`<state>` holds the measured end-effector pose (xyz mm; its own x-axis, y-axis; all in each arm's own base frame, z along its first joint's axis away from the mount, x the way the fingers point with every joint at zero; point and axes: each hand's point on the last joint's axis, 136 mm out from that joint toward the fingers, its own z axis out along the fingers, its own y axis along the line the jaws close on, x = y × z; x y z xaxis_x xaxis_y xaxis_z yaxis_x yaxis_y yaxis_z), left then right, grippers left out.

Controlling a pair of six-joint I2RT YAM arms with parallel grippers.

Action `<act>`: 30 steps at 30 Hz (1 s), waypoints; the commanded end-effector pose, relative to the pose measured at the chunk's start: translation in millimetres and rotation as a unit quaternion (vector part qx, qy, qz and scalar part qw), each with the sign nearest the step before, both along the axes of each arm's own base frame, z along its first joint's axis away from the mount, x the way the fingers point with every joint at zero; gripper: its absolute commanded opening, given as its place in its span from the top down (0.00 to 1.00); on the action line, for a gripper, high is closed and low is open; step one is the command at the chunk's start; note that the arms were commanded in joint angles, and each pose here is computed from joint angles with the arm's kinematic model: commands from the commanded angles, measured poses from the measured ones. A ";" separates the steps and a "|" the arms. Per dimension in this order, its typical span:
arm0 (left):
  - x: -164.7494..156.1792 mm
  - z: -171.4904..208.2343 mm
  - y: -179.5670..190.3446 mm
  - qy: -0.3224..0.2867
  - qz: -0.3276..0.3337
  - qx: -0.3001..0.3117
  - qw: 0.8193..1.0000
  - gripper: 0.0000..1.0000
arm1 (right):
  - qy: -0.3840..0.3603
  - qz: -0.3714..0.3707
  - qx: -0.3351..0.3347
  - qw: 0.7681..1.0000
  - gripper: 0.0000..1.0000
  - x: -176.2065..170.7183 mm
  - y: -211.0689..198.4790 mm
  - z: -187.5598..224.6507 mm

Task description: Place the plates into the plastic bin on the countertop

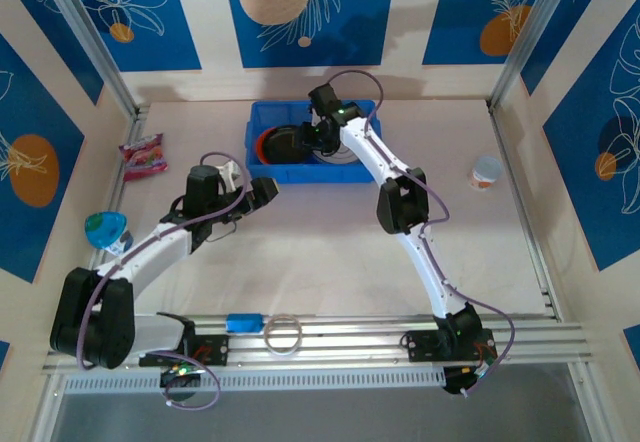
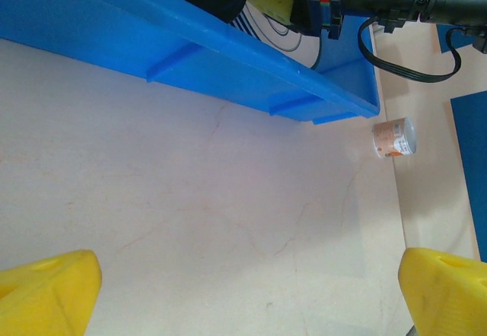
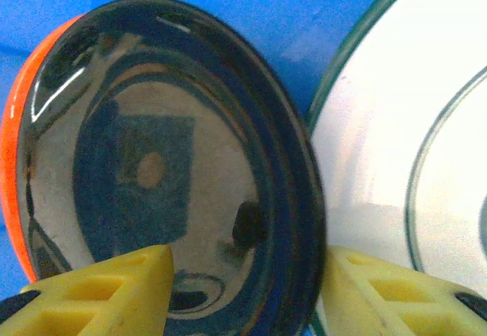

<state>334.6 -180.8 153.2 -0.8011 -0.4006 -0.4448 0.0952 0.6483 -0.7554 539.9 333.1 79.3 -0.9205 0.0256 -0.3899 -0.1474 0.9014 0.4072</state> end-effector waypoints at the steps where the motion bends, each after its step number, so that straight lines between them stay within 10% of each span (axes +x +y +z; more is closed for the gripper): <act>1: 5.9 4.1 1.9 -0.016 -0.002 0.002 1.000 0.00 | -0.020 0.019 0.003 1.000 0.46 -3.9 13.2 15.6; 12: 2.2 -1.2 7.4 -0.016 0.005 0.017 1.000 0.00 | -0.021 0.011 -0.023 0.999 0.47 -6.1 3.0 18.6; 20: 7.3 15.1 24.8 -0.050 0.028 0.077 0.995 0.00 | -0.147 0.009 -0.031 0.989 0.40 4.7 -19.8 104.7; 26: 18.4 36.5 36.5 -0.086 0.054 0.114 0.988 0.00 | -0.199 0.023 -0.021 0.979 0.04 -15.9 -38.6 160.1; 30: 26.7 52.1 46.1 -0.114 0.082 0.134 0.981 0.00 | -0.218 0.018 0.014 0.976 0.01 -49.4 -56.0 179.4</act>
<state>352.0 -149.8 183.5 -0.6765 -0.3638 -0.6404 0.1264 0.7992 -0.5876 502.6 282.1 236.5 -0.7189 -0.0118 -0.6950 -0.3040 0.9045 0.2991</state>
